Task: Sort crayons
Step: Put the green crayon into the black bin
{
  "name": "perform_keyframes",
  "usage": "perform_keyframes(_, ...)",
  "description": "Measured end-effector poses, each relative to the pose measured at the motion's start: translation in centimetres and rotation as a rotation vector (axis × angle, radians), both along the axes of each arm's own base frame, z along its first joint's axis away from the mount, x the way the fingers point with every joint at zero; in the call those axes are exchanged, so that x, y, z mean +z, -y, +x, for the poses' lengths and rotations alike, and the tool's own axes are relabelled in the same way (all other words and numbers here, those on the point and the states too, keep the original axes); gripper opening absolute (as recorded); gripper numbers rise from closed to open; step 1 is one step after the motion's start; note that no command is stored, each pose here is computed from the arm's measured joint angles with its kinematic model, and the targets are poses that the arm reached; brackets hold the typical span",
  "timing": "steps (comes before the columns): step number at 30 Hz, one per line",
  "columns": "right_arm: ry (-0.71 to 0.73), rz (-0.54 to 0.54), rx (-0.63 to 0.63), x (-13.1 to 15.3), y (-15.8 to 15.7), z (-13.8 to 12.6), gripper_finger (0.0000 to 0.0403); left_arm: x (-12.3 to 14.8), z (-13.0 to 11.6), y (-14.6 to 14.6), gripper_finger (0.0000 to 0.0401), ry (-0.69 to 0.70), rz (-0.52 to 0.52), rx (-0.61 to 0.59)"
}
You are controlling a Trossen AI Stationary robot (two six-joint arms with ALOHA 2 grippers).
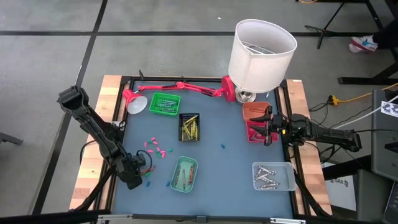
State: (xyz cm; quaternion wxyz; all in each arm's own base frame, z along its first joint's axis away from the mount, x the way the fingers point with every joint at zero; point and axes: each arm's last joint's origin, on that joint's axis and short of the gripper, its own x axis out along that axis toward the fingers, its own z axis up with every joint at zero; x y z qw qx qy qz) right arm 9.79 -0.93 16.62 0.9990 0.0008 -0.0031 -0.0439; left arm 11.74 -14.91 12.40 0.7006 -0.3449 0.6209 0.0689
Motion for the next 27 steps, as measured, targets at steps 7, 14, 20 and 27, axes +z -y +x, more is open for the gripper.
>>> perform_keyframes(7, 0.000, 0.000, 0.000, 0.0, 0.0, 0.0, 0.0147, -0.1, 0.0, -0.1, 0.0042, 0.002, 0.015, 0.004)
perform_keyframes(14, 0.000, 0.000, 0.000, 0.0, 0.0, 0.0, 0.0147, -0.2, 0.0, -0.1, 0.0005, 0.004, 0.019, 0.006)
perform_keyframes(20, 0.000, 0.000, 0.000, 0.0, 0.0, 0.0, 0.0147, -0.1, 0.0, -0.1, 0.0010, 0.014, 0.008, 0.007)
perform_keyframes(27, 0.000, 0.000, 0.000, 0.0, 0.0, 0.0, 0.0147, 1.0, 0.2, 0.0, 0.0011, 0.088, -0.063, 0.012)
